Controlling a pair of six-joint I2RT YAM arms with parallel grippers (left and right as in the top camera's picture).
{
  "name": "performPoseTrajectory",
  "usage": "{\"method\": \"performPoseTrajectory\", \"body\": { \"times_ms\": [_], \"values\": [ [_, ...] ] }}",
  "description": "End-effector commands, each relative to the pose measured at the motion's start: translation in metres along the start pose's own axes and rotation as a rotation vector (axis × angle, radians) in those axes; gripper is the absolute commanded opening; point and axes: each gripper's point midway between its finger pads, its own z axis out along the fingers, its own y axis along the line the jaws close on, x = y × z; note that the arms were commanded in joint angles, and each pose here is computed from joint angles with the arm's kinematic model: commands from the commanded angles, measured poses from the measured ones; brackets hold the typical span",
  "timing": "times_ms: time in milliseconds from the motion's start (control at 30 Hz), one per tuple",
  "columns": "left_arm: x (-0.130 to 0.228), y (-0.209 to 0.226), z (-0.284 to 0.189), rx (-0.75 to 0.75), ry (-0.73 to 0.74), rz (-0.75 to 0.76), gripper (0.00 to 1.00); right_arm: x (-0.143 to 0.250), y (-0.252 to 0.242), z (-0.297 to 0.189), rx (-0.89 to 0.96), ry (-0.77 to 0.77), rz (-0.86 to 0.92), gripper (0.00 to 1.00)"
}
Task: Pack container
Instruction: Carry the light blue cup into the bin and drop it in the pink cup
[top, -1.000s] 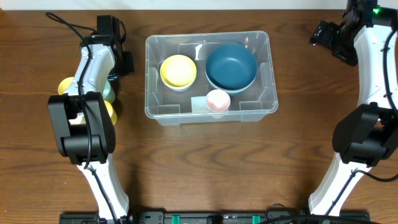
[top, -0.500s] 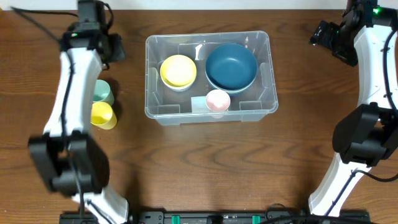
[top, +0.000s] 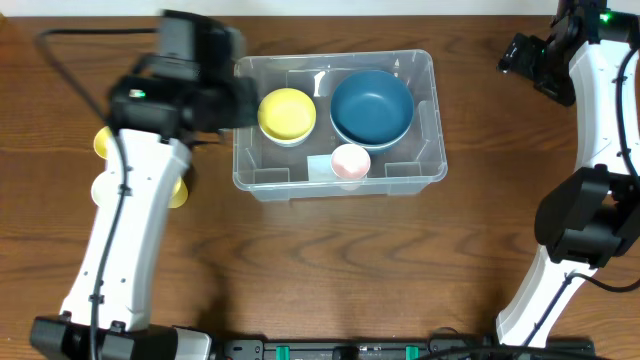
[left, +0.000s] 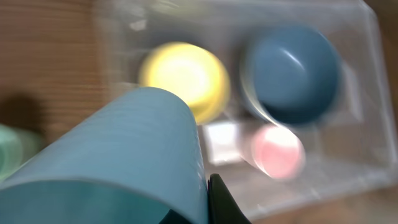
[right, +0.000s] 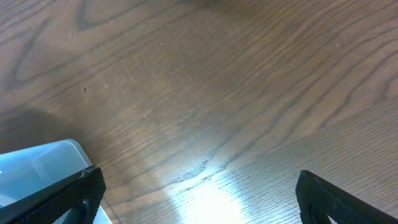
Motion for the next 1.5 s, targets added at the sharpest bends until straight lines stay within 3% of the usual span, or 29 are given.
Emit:
{"method": "performPoseTrajectory", "body": {
  "times_ms": [0,267,833,867,967,1033,1100,1267,1467],
  "values": [
    [0.018,-0.052,0.007,0.118,0.049,0.211,0.06,0.0,0.004,-0.002,-0.008,-0.005,0.006,0.99],
    [0.055,-0.122,0.032,0.211,0.124,0.498,0.06,0.0,0.004,-0.002,-0.009,-0.005,0.006,0.99],
    [0.097,-0.112,0.133,0.127,0.377,0.51,0.06,0.0,0.004,-0.002,-0.009,-0.005,0.006,0.99],
    [0.099,-0.111,0.136,0.125,0.385,0.509,0.11,0.0,0.004,-0.002,-0.009,-0.005,0.006,0.99],
    [0.101,-0.11,0.14,0.122,0.396,0.508,0.57,0.0,0.004,-0.002,-0.008,-0.004,0.006,0.99],
    [0.099,-0.11,0.141,0.123,0.386,0.507,0.73,0.0,0.005,-0.002,-0.009,-0.004,0.005,0.99],
    [0.093,-0.111,0.14,0.126,0.365,0.504,0.78,0.0,0.004,-0.002,-0.008,-0.004,0.006,0.99],
    [0.068,-0.109,0.12,0.129,0.29,0.474,0.8,0.0,0.004,-0.002,-0.008,-0.004,0.006,0.99],
    [0.028,-0.079,0.058,0.076,0.172,0.382,0.8,0.0,0.005,-0.002,-0.009,-0.005,0.005,0.99]
  ]
}}
